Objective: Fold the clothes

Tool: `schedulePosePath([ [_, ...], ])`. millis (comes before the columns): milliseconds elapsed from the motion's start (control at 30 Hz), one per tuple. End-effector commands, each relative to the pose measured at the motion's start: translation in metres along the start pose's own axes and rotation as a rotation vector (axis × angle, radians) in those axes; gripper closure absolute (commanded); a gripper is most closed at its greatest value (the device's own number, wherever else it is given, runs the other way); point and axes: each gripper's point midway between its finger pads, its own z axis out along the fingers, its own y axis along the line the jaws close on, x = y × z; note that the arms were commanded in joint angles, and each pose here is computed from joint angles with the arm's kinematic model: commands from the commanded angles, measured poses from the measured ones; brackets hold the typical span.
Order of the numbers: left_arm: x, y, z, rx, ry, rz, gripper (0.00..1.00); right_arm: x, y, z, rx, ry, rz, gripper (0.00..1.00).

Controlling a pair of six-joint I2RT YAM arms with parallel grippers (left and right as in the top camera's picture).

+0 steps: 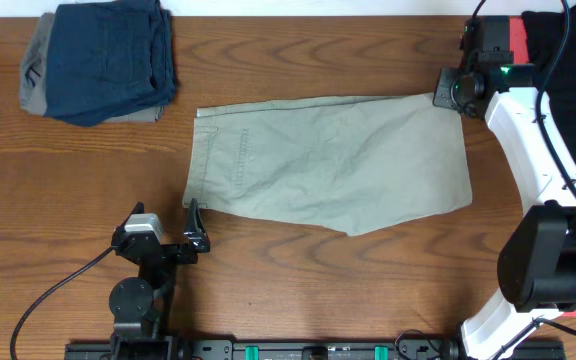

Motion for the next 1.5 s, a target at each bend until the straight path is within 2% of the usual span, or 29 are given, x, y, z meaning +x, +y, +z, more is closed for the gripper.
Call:
schedulePosePath([
  [0,0.015,0.001,0.001,0.001,0.048,0.005,0.02,-0.008,-0.006,0.003,0.027,-0.033,0.01,0.99],
  [367,0.015,0.001,0.001,0.001,0.048,0.005,0.02,0.002,-0.009,0.051,0.073,-0.004,0.004,0.97],
  [500,0.015,0.001,0.001,0.001,0.048,0.005,0.02,0.004,-0.013,0.066,0.105,-0.004,0.002,0.75],
  [533,0.015,0.001,0.001,0.001,0.048,0.005,0.02,0.004,-0.013,0.068,0.109,-0.005,0.002,0.62],
  [600,0.015,0.001,0.001,0.001,0.048,0.005,0.02,0.004,-0.013,0.068,0.109,-0.004,0.002,0.23],
  [633,0.015,0.001,0.001,0.001,0.048,0.005,0.02,0.003,-0.013,0.066,0.109,-0.007,0.002,0.14],
  [667,0.015,0.001,0.001,0.001,0.048,0.005,0.02,0.003,-0.014,0.065,0.109,-0.006,0.002,0.1],
  [800,0.015,0.001,0.001,0.001,0.048,0.005,0.02,0.007,-0.01,0.054,0.085,0.016,-0.002,0.07],
  [1000,0.015,0.001,0.001,0.001,0.048,0.005,0.02,0.032,0.011,0.047,-0.05,0.132,-0.006,0.02],
  [1467,0.015,0.001,0.001,0.001,0.048,0.005,0.02,0.082,0.004,0.036,-0.034,0.341,-0.019,0.01],
])
